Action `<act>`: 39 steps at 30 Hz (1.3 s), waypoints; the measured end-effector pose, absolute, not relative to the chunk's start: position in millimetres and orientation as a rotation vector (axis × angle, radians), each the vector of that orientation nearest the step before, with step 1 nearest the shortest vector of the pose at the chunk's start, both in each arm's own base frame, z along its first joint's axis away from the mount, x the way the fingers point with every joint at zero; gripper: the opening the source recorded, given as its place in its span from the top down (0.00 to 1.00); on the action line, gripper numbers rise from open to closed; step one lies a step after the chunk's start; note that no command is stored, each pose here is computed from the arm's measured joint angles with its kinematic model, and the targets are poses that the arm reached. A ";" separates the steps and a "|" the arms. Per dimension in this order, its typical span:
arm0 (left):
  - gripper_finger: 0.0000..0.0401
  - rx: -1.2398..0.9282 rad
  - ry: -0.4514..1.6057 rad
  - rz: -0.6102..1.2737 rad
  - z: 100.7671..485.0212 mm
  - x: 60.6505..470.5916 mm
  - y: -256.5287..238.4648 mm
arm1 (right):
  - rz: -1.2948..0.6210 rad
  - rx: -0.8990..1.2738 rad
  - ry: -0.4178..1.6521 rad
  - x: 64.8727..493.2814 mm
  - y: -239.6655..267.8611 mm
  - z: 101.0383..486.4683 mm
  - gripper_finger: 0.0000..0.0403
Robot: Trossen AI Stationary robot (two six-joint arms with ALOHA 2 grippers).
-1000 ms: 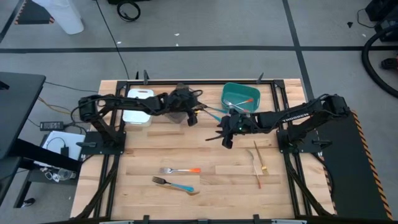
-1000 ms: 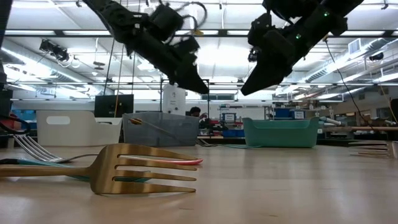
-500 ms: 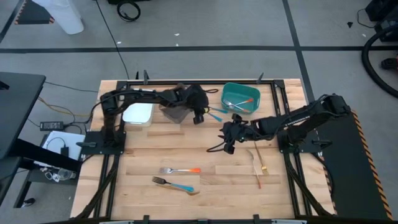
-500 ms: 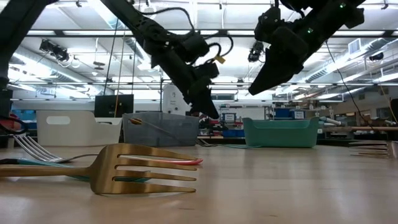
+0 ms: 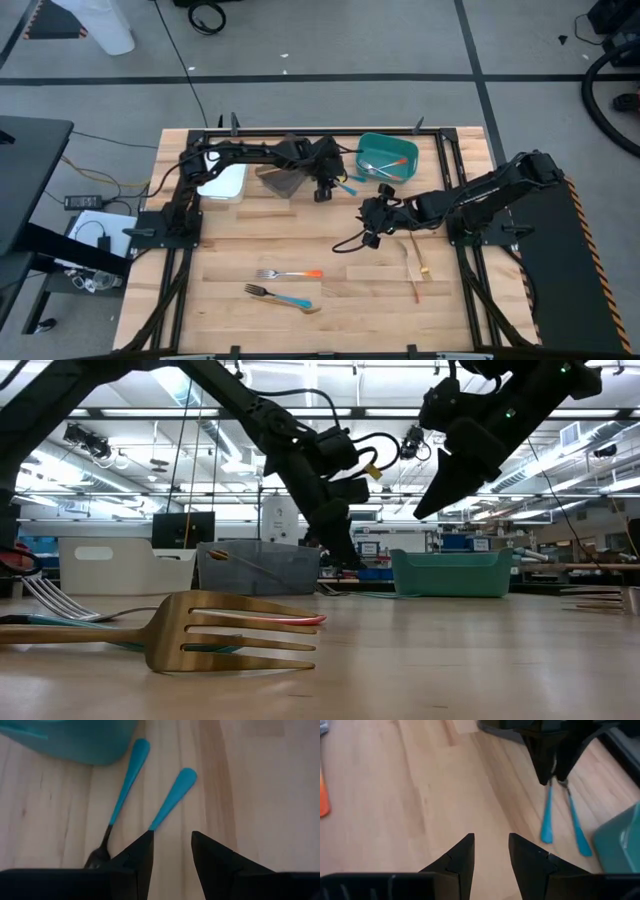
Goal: Sort silverware by color (type)
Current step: Put the middle blue fork into the white bin
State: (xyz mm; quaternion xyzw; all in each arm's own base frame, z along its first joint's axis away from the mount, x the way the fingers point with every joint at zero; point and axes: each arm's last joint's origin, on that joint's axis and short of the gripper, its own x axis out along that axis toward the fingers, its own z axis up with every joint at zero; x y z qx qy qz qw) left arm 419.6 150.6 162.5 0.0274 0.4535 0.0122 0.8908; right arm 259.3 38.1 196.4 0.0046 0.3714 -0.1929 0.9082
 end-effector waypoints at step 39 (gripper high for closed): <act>0.78 0.068 1.154 0.019 153.1 454.7 148.7 | -0.397 0.020 0.692 243.5 37.3 221.6 0.71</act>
